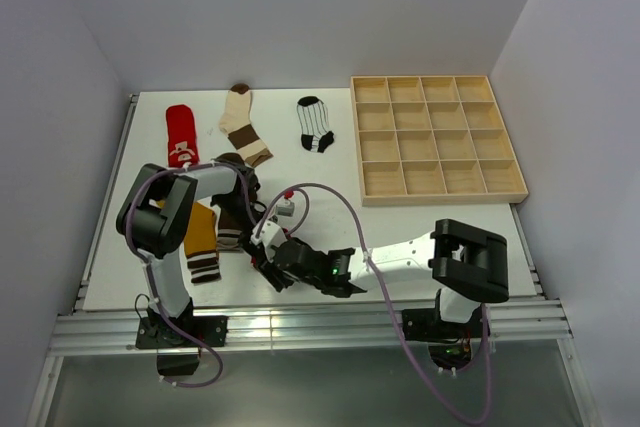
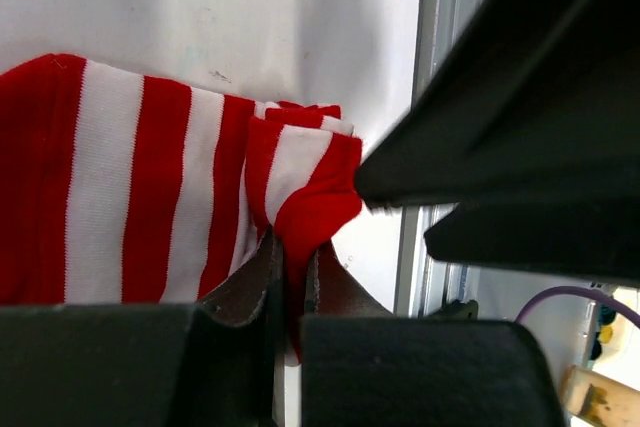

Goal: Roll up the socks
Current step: Roll the sock at the center of the board.

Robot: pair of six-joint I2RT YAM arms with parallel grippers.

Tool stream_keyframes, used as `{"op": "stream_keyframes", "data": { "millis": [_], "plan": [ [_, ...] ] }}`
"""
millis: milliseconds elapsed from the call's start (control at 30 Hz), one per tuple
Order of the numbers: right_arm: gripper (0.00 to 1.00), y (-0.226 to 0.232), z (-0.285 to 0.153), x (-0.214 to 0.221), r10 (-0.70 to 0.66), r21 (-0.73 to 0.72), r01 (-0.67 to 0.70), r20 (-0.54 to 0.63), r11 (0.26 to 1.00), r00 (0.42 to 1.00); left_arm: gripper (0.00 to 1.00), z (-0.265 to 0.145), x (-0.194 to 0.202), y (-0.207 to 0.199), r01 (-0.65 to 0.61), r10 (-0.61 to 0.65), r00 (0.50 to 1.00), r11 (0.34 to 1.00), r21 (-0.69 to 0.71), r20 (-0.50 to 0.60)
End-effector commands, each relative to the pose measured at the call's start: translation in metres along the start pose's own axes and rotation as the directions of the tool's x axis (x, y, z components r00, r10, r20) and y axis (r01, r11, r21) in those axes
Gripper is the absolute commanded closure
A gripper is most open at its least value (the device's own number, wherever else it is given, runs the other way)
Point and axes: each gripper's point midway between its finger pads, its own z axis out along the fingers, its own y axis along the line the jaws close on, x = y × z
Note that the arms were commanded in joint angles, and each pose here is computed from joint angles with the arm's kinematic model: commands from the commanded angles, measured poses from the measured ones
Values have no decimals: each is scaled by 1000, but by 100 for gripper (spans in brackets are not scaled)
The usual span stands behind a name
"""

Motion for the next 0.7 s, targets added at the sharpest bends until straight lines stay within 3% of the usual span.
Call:
{"op": "stream_keyframes", "data": {
  "millis": [0,667],
  "plan": [
    [42,10,6,-24,-22,-8,22,60,1000,998,100,2,2,10,-3,3,1000,1000,-16,-27],
    [43,-14,26,17,-129,111,136,-74,984,989,100,3,6,15,57,-56,996,998,15,-70]
  ]
}}
